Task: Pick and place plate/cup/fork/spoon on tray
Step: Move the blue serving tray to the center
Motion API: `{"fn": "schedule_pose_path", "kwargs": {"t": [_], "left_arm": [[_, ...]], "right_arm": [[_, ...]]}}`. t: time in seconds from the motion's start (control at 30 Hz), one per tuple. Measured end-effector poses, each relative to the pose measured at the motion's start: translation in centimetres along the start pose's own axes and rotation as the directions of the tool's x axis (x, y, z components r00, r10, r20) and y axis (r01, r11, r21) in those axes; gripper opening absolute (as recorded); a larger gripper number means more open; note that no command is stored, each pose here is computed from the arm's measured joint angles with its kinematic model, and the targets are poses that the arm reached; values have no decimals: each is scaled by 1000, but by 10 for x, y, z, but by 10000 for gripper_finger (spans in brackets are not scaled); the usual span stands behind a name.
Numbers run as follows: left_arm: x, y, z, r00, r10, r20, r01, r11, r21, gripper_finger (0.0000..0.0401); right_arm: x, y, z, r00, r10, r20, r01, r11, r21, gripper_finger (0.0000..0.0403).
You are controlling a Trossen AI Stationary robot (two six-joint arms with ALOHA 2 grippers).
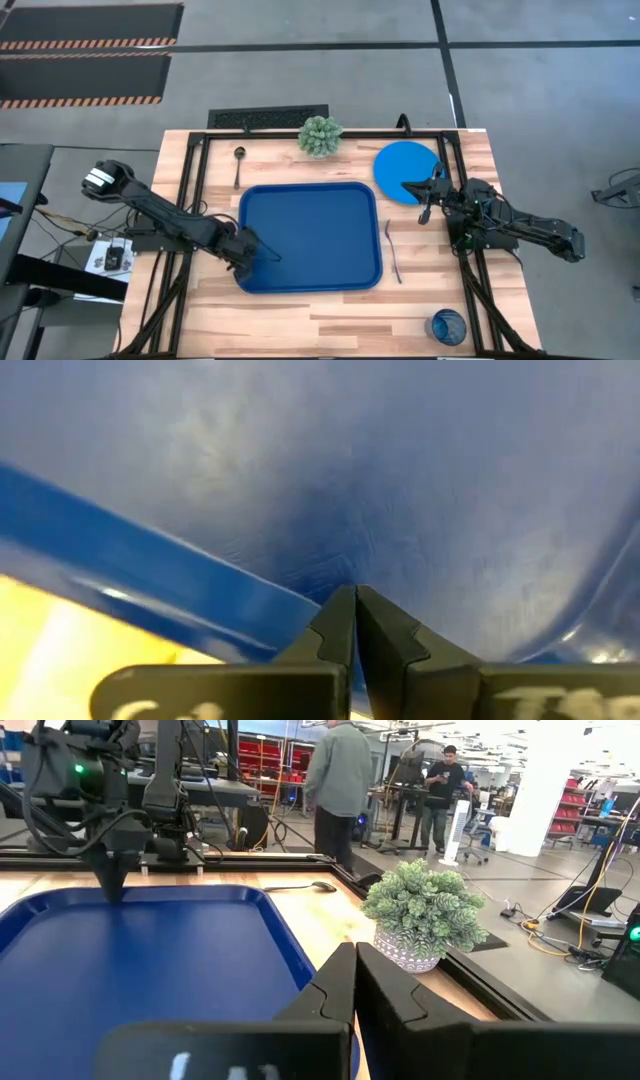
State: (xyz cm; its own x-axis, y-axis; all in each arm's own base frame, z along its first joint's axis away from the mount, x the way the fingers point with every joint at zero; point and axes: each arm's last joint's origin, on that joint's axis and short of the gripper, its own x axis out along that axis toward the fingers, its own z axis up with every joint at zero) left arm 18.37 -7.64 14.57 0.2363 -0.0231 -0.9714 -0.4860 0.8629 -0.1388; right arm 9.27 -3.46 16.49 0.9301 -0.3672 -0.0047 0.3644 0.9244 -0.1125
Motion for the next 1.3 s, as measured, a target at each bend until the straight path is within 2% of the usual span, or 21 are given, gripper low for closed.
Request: {"fn": "schedule_pose_path", "kwargs": {"t": [0.13, 0.27, 0.33, 0.47, 0.57, 0.77, 1.03, 1.3], "left_arm": [[-16, 1, 11, 998, 36, 51, -34, 999, -40, 0], [-27, 12, 27, 986, 35, 165, -11, 989, -146, 0], [-27, 19, 40, 974, 10, 228, 27, 987, -160, 0], [-18, 19, 63, 936, -98, 339, 110, 994, -17, 0], [-3, 20, 72, 940, -74, 332, 53, 996, 70, 0], [26, 19, 79, 971, 4, 241, -51, 981, 189, 0], [31, 11, 97, 962, 43, 271, -120, 954, 276, 0], [24, 14, 99, 956, 36, 291, -119, 954, 274, 0]], "right_arm": [[0, 0, 0, 1000, 0, 0, 0, 1000, 0, 33], [0, 0, 0, 1000, 0, 0, 0, 1000, 0, 33], [0, 0, 0, 1000, 0, 1, 0, 1000, 0, 33], [0, 0, 0, 1000, -1, 4, 1, 1000, 0, 33], [0, 0, 1, 1000, -1, 6, 1, 1000, 0, 33], [0, 0, 1, 1000, -1, 10, 1, 1000, 1, 33], [0, 0, 1, 1000, -1, 12, 1, 1000, 1, 33], [0, 0, 1, 1000, -1, 14, 1, 1000, 1, 33]]}}
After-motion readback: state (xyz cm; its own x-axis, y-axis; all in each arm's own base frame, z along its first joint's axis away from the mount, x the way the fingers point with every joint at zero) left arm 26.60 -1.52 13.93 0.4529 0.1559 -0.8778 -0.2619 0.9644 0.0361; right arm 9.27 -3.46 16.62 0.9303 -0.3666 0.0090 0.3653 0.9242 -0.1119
